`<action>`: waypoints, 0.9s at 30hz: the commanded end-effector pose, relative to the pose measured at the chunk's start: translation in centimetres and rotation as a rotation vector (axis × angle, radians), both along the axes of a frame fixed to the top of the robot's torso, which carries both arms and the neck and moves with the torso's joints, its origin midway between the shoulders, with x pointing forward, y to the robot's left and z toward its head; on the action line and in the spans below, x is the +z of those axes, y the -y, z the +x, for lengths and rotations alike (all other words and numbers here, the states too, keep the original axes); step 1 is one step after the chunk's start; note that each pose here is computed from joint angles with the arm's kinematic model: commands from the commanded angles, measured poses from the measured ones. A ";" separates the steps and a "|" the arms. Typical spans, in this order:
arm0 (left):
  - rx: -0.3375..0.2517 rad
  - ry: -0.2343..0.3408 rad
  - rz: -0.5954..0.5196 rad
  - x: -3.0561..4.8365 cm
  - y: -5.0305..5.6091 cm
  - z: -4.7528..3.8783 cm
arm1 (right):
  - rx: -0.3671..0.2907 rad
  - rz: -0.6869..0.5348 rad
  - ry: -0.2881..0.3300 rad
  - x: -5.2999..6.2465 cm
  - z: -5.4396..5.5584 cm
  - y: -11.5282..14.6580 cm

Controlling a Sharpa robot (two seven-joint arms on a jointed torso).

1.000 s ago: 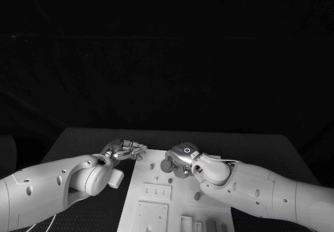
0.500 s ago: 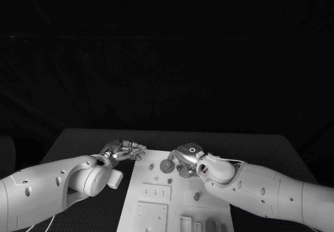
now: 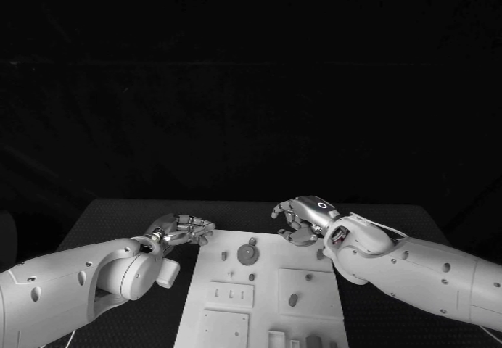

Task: Assemble the parts on the task board

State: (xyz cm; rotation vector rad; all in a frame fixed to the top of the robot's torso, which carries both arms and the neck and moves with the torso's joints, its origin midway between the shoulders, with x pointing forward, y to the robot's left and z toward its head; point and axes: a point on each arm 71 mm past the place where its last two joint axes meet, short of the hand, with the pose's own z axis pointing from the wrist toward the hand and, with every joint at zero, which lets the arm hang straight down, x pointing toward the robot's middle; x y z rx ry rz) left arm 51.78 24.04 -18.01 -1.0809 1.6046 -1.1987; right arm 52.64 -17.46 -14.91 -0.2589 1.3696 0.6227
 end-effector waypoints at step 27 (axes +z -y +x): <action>0.002 0.019 -0.001 -0.30 -0.8 1.11 | -0.077 -0.022 -0.253 -4.6 -1.0 10.9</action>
